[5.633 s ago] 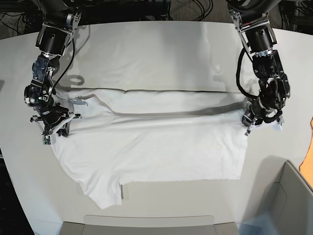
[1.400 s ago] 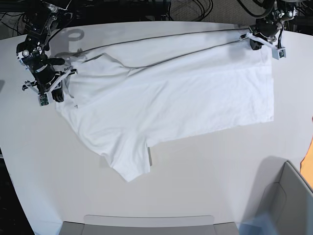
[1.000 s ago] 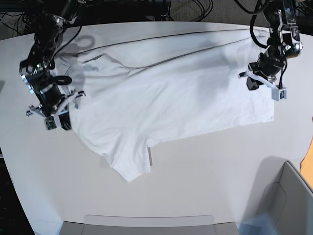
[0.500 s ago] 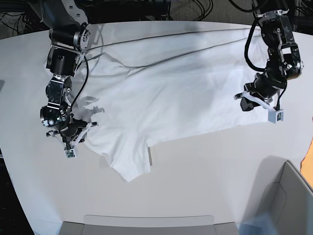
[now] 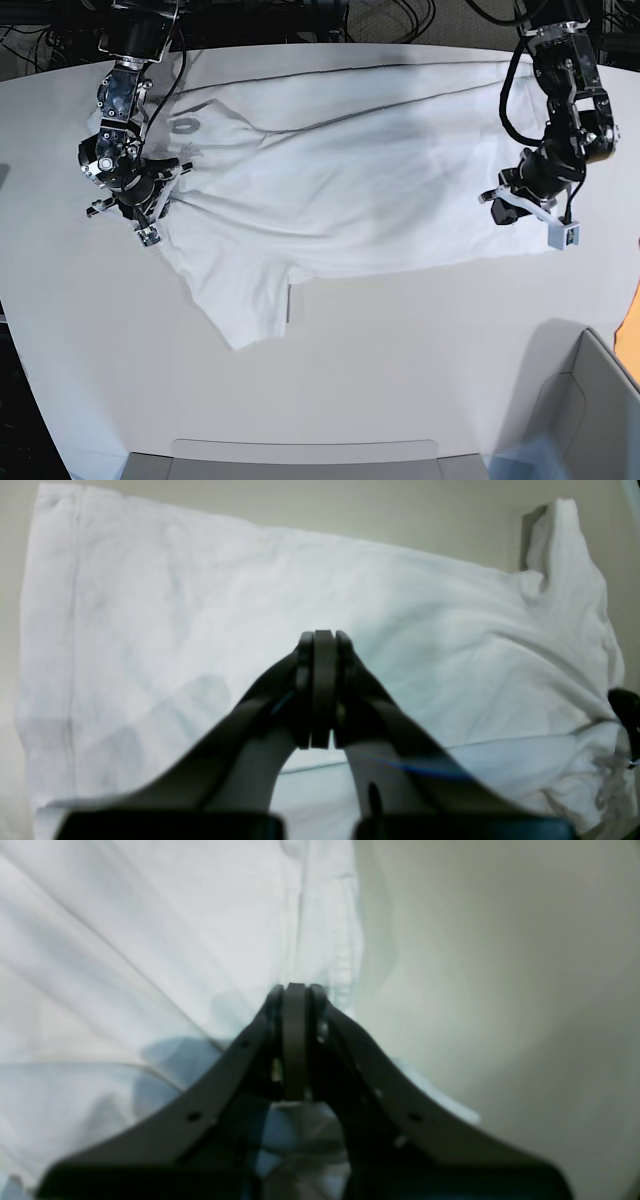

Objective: Fold the T-shirt properly
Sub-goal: 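Move the right gripper to the shirt's hem corner and grasp it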

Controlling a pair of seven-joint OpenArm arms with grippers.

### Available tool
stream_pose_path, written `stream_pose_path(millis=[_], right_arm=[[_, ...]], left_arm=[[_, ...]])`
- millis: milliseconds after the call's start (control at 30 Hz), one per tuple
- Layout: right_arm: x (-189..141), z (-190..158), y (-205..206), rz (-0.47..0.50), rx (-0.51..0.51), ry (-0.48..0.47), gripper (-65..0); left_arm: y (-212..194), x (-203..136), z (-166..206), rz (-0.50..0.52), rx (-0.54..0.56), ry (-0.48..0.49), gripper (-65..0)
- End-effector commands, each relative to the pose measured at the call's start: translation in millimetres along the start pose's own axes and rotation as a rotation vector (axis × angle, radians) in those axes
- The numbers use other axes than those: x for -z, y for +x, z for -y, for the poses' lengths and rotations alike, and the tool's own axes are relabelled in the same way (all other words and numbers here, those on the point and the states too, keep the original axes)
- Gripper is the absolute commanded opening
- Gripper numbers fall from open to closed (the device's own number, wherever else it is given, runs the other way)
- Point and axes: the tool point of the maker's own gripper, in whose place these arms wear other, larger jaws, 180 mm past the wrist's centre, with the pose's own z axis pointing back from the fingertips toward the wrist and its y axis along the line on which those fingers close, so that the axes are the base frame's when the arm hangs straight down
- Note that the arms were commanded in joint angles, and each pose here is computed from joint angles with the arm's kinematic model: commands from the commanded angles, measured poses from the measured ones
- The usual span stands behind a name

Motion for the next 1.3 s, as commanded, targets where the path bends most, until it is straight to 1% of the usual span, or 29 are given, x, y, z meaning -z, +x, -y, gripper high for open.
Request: stream_pose_path(millis=[0,67,133,200,267,333,400,467,567,633,700,767,900,1000,1067,1200,1267], right_arm=[[-8,13,19,0.037,-0.019,-0.041,-63.1],[-20,26,37,0.065,-0.033,-0.086,-62.6],[-31,35,62,0.108,-0.032,-0.123,-59.3],[-42,47,86,0.14,-0.042,-0.16,-53.1],[-46,53,112,0.181,-0.061,-0.175,-46.1],[-48,57,134,0.217,-0.082,-0.181,-40.3],[-42,55,159,0.239,-0.116,-0.162,-35.3],[-30,58,179,0.237,-0.119,-0.134,-33.4],[-5,64,202,0.214,-0.089,-0.072,-32.8],[14,61,214,0.221,-0.061,-0.011,-32.8],[32,52,222,0.25,-0.032,0.057,-32.8],[50,42,222,0.266,0.01,0.115,-32.8],[79,45,204,0.259,0.137,0.098,-32.9],[92,45,187,0.261,0.199,0.069,-32.9],[98,51,175,0.254,0.223,0.043,-32.9],[106,48,154,0.212,0.241,0.055,-32.9],[108,44,150,0.195,0.24,0.066,-33.0]], left_arm=[[10,-2,-1,0.032,0.004,-0.002,-65.0],[6,1,-3,0.015,-0.006,0.0,-65.0],[4,3,-4,0.009,-0.009,0.0,-65.0],[4,3,-4,0.009,-0.009,0.0,-65.0],[5,2,-4,0.013,-0.01,0.002,-65.0],[5,2,-5,0.014,-0.011,0.003,-65.0],[6,1,-4,0.015,-0.01,0.002,-65.0],[4,2,-3,0.011,-0.007,-0.001,-65.0],[4,2,-2,0.011,-0.009,-0.005,-65.0],[2,4,1,0.01,-0.019,-0.012,-65.0],[0,5,3,0.009,-0.028,-0.018,-65.0],[-1,5,4,0.006,-0.03,-0.021,-65.0],[-3,7,6,0.005,-0.038,-0.028,-65.0],[-3,7,7,0.005,-0.04,-0.029,-65.0],[-3,7,7,0.005,-0.04,-0.029,-65.0],[-3,7,7,0.005,-0.04,-0.03,-65.0],[-3,7,7,0.005,-0.039,-0.03,-65.0]])
